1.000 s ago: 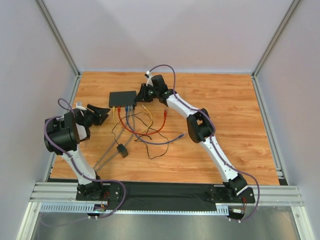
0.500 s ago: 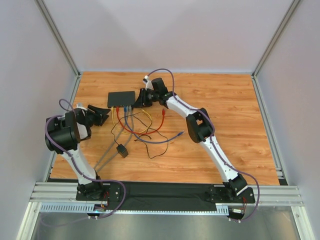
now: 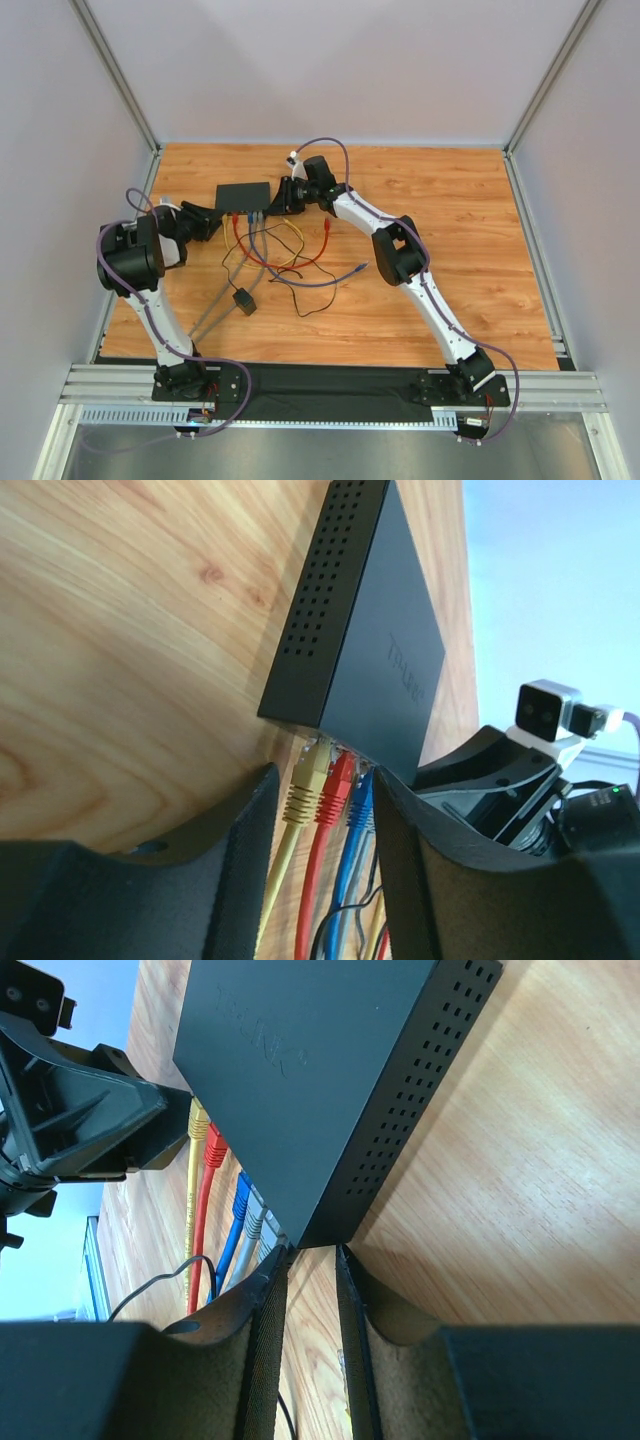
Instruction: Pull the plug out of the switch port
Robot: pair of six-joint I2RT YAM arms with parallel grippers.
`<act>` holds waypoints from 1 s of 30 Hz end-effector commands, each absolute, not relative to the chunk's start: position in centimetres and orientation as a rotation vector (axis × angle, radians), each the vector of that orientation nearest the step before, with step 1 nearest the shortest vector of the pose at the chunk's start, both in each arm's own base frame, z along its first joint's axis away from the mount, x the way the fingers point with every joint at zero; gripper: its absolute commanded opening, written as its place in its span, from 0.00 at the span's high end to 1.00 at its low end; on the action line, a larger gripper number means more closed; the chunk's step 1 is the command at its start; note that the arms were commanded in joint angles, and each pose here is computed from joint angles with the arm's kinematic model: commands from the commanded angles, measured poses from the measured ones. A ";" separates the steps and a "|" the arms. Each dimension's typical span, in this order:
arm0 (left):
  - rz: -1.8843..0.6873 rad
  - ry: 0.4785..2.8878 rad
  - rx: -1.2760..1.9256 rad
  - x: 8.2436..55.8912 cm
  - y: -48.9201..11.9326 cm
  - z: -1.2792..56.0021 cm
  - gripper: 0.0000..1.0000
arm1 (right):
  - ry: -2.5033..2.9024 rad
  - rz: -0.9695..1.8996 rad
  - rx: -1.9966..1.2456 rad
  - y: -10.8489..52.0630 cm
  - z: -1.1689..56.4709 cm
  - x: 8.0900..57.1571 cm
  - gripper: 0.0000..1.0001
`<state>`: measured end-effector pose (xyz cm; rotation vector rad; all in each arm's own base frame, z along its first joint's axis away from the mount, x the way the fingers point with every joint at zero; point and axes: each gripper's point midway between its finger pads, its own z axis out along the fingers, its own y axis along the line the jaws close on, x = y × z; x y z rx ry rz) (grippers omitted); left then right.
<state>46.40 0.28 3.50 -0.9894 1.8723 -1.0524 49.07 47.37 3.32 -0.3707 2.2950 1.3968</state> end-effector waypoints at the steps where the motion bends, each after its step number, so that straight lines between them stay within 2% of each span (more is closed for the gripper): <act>1: -1.006 1.908 -0.952 46.4 0.2 3.5 0.50 | 2.268 1.399 -0.364 46.8 5.8 49.5 0.71; 9: -0.986 1.936 -0.979 46.4 0.4 3.0 0.51 | 2.257 1.396 -0.365 46.8 6.2 49.7 0.72; 21: -1.010 1.893 -1.084 46.4 0.6 2.1 0.59 | 2.244 1.400 -0.363 46.8 6.4 50.0 0.72; 30: -1.010 1.887 -1.111 46.9 0.2 1.7 0.58 | 2.245 1.399 -0.363 46.8 6.3 50.0 0.72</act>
